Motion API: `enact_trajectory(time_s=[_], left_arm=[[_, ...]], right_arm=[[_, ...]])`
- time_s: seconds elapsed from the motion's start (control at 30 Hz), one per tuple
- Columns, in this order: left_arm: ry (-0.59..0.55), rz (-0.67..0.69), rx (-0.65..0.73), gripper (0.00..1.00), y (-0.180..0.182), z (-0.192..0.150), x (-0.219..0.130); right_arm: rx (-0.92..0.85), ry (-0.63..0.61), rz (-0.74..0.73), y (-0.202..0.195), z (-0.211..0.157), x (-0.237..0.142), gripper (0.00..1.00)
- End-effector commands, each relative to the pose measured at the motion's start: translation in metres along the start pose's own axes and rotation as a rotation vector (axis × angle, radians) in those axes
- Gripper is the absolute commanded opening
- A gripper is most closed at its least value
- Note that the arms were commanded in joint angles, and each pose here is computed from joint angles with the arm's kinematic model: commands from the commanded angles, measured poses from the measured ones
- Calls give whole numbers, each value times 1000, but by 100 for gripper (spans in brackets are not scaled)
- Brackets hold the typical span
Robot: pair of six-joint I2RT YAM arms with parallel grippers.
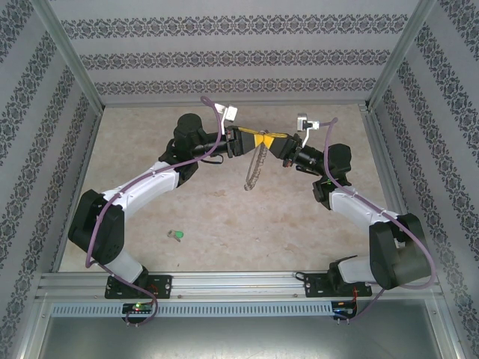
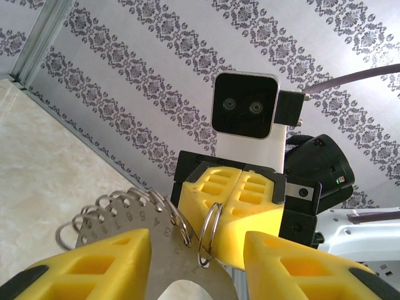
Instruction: Put the keys on the keyring
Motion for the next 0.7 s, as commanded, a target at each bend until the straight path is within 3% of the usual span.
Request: enact_trajectory(time_s=[0.0,0.3,0.53,0.63,0.67], left_arm=[[-51,-47,77,42,-21,13,-1],[-68,-52,85,27,-22,16,-1],[-74,-48,85,2,-22,16,-1],[-67,-36,90,0,-22,16,-1],[-54,-26,92,0,-21,15,-1]], right_arm=[[-79,-38,51,16,13,-2,0],[-75,-34,51,15,11,-1,0],[-71,-28,50,14,10,-2,0],[-62,-25,44,12,9,-3,0],[-57,-27,37,11,10,-4,9]])
Point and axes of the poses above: each hand's point on the last joint's axis, 136 mm out from that joint toward the fingers, its own x axis out along the fingers, its own y axis along the line the jaws close on, z = x × y, the point moved 6 cm from there along -x, back along the fingers, and after that the axes turned 3 degrees about x, right-handed, at the moved point
